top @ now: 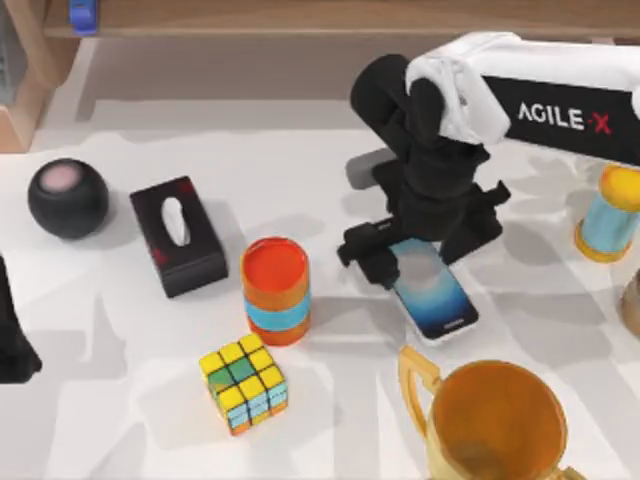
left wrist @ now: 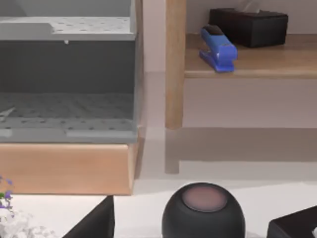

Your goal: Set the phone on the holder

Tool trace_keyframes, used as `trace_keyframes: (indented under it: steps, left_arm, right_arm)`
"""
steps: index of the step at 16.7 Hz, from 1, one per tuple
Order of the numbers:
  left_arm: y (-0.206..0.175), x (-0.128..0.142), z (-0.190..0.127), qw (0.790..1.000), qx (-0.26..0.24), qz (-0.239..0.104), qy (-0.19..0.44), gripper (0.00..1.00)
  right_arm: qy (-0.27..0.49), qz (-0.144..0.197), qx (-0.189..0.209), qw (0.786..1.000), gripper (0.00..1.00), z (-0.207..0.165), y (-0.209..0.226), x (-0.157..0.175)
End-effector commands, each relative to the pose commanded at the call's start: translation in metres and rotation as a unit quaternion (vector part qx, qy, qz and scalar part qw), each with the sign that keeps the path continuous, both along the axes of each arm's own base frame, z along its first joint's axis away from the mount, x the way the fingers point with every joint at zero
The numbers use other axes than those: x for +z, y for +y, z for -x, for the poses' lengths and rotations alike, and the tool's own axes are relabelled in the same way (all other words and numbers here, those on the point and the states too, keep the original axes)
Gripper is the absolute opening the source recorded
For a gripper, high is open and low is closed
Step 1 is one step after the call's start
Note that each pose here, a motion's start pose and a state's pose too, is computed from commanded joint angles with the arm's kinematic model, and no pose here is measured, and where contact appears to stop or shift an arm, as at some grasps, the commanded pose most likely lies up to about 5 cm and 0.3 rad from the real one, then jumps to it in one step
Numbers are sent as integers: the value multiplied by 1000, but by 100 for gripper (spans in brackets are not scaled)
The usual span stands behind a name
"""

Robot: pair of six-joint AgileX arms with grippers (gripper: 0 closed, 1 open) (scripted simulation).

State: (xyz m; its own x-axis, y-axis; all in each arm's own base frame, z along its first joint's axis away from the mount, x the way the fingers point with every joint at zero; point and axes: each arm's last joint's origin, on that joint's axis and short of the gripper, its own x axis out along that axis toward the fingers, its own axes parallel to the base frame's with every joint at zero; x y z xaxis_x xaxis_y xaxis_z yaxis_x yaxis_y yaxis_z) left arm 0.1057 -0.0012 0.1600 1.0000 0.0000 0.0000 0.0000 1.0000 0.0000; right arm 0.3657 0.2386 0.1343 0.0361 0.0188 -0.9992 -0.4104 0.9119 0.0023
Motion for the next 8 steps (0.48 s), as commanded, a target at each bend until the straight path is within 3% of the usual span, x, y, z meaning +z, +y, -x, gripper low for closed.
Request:
trace_keyframes:
  steps: [5, 8]
  left_arm:
    - [0, 0, 0, 1000, 0, 0, 0, 100]
    - [0, 0, 0, 1000, 0, 0, 0, 100]
  right_arm:
    - [4, 3, -5, 1000, 0, 0, -1, -2]
    - [-31, -33, 6, 999, 0, -7, -6, 20]
